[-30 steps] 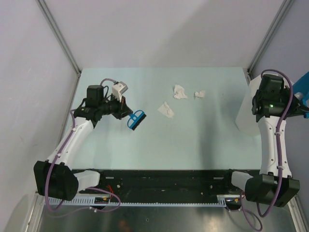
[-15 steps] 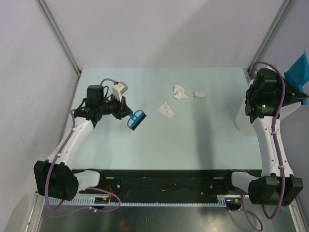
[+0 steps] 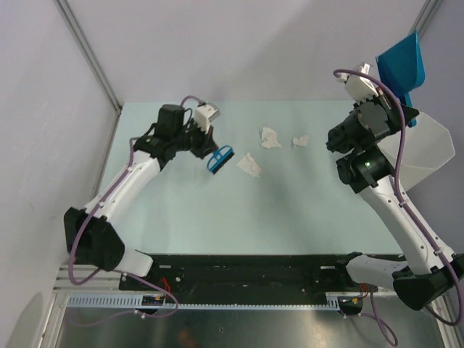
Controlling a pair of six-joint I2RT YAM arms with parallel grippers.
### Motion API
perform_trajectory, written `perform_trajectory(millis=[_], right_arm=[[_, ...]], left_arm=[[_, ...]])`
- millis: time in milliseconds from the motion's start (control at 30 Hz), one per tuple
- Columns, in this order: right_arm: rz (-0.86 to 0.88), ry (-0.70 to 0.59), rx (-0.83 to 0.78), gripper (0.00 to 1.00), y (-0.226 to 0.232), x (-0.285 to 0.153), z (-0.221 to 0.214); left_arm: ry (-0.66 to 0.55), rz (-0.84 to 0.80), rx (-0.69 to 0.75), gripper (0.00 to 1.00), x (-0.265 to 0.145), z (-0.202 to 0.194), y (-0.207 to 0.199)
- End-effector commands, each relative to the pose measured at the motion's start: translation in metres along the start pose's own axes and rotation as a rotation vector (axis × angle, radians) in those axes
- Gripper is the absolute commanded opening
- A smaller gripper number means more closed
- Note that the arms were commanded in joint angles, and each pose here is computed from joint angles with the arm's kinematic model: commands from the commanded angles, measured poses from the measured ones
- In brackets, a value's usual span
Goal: Sweep away the paper scraps from the table
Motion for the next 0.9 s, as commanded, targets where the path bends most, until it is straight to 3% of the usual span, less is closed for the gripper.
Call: perform_trajectory(millis=[0,167,200,267,300,367,400,433,500,633,700,867], right_arm=[[0.035,-0.024,0.260,0.00,-0.021,-0.025,0.006],[0.083,-0.109,0.217,0.00,-0.009,-0.049,0.043],[0.092,-0.146,0.174,0.00,-0.001,-0.057,0.056],[0.103,-0.195,0.187,0.00,0.005,-0.062,0.070],[0.118,-0.228,0.240,0.00,-0.004,-0.062,0.079],[0.426,-0.399,0.295,0.00,0.042,-0.067,0.101],[0.591,-0.436,0.465,0.00,0.018,-0.061,0.103],[0.684,-0.347,0.436,0.00,0.050,-0.040,0.101],[0.659,-0.285,0.302,0.00,0.088,-0.032,0.095],[0.770,-0.406,0.480,0.00,0.108,-0.033,0.110],[0.796,-0.389,0.552,0.00,0.114,-0.024,0.105],[0.896,-0.429,0.603,0.00,0.131,-0.032,0.108]], left_arm=[[-0.093,0.016,0.075,0.00,0.026,0.057,-0.031],[-0.032,-0.075,0.027,0.00,0.103,0.069,-0.076],[-0.076,-0.099,-0.019,0.00,0.105,0.092,-0.088],[-0.034,-0.101,-0.098,0.00,0.141,0.084,-0.091],[-0.067,-0.109,-0.105,0.00,0.145,0.100,-0.096],[-0.034,-0.098,-0.123,0.00,0.175,0.089,-0.093],[-0.059,-0.095,-0.115,0.00,0.180,0.099,-0.095],[-0.062,-0.097,-0.113,0.00,0.186,0.100,-0.095],[-0.070,-0.111,-0.089,0.00,0.202,0.104,-0.097],[-0.122,-0.114,0.033,0.00,0.231,0.114,-0.112],[-0.172,-0.136,0.118,0.00,0.235,0.128,-0.125],[-0.250,-0.130,0.115,0.00,0.277,0.121,-0.135]])
Point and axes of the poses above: each gripper's point midway between its finger pads, its own x axis out along the fingers, its own y axis along the line the jaws close on, z = x × y, the point moved 2 cm from there along -x, back along the fingers, and after that the axes turned 15 degrees about -x, right-handed, at the moved point
